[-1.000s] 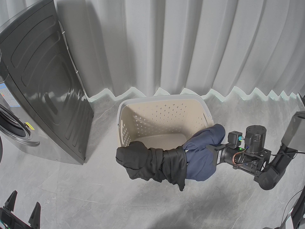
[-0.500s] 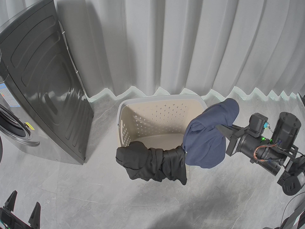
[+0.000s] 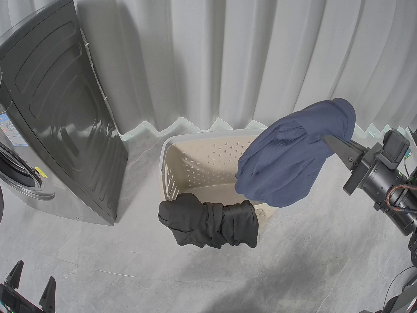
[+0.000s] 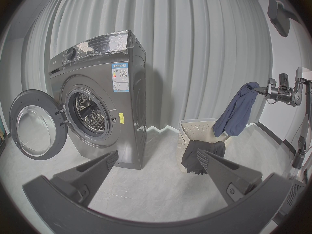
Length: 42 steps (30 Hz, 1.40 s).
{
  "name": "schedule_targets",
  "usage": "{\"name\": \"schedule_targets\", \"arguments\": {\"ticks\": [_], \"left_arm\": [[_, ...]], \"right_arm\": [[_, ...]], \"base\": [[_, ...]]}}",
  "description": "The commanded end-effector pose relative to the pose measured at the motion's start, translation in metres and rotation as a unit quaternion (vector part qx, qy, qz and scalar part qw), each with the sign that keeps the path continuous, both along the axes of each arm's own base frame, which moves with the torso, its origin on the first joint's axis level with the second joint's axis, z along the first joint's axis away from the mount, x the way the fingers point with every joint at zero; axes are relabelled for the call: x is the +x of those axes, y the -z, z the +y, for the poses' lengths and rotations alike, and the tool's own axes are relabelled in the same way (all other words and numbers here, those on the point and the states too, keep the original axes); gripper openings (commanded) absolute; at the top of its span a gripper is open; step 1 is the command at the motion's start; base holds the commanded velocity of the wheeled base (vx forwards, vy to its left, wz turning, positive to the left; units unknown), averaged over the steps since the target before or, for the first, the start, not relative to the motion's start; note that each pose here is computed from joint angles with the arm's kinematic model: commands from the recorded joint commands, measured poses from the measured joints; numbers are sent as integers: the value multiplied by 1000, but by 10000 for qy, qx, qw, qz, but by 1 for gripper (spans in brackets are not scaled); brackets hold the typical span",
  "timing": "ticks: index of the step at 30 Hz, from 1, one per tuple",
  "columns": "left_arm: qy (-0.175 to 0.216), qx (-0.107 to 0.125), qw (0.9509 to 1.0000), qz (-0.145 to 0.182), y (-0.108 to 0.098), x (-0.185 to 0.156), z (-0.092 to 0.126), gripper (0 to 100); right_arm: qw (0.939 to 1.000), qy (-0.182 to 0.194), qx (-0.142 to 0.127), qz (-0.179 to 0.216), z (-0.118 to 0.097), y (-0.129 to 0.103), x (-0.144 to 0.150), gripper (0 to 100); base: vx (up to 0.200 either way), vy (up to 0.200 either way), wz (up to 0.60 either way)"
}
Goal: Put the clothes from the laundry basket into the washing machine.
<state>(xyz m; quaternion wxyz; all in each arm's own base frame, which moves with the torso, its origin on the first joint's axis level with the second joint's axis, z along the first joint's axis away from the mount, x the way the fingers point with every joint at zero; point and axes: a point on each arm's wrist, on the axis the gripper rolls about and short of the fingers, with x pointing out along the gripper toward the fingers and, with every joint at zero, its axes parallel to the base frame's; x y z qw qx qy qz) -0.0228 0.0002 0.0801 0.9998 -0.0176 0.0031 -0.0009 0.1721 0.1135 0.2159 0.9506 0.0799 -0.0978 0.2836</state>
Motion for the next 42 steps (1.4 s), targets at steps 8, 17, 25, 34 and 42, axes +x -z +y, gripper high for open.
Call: {"name": "schedule_targets", "arguments": {"ticks": [8,17,25,34,42], "left_arm": [[-2,-23,10000,-8,4,0,0,100],[-2,-23,10000,-8,4,0,0,100],[-2,-54,10000,-8,4,0,0,100],[-10,-46,10000,-8,4,0,0,100],[-10,-46,10000,0,5,0,0,100]], "right_arm": [[9999,115,-99,-33,-5,2,-5,0],[9974,702,-76,119,-9,5,-2,0],[9971,731,-71,191,-10,8,-1,0],[9974,705,-47,169,-11,7,-1,0],[9973,705,-74,206,-10,9,0,0]], "base": [[-125,0,0],[0,133,0],[0,200,0],[0,200,0],[0,200,0]]}}
